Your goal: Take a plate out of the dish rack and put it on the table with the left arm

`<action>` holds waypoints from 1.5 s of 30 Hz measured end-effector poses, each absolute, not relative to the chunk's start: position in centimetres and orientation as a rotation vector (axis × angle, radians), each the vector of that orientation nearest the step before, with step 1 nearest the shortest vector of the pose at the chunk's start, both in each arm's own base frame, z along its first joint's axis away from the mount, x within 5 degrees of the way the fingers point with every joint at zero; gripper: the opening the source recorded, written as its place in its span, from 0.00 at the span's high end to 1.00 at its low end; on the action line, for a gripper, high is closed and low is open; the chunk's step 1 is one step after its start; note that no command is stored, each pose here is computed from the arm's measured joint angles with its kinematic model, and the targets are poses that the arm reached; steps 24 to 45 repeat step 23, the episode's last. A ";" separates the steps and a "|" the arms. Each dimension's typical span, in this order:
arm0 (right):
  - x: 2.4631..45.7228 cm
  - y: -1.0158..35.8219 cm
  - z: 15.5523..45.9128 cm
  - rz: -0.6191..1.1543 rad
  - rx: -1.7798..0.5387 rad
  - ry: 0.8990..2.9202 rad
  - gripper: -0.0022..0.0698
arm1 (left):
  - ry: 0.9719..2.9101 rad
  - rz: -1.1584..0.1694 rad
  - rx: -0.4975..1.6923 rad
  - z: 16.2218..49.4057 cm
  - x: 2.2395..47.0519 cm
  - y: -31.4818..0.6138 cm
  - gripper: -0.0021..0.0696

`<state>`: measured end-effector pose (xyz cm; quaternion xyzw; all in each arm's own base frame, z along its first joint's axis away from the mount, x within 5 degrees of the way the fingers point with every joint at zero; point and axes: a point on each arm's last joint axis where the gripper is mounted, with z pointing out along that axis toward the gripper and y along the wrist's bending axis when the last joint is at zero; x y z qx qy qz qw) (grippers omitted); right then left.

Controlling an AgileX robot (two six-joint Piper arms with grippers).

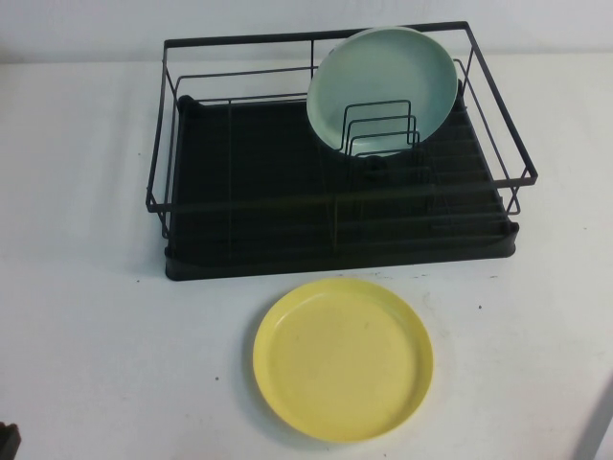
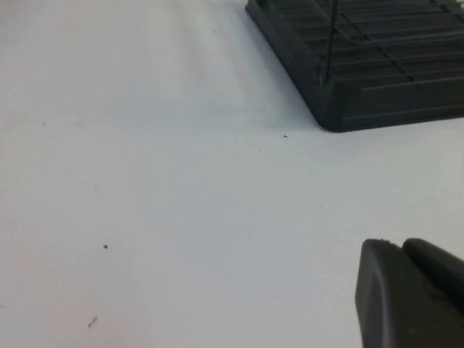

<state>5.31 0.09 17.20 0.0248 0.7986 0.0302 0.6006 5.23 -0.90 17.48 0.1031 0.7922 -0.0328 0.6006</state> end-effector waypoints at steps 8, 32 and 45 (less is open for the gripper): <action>5.3 0.1 17.2 0.070 0.058 1.851 1.00 | 1.822 -0.014 0.328 17.5 5.2 -0.9 0.97; 5.3 0.1 17.2 0.070 0.058 1.851 1.00 | 1.823 -0.020 0.324 17.5 5.2 -1.0 0.97; 5.3 0.1 17.2 0.070 0.058 1.851 1.00 | 1.823 -0.020 0.324 17.5 5.2 -1.0 0.97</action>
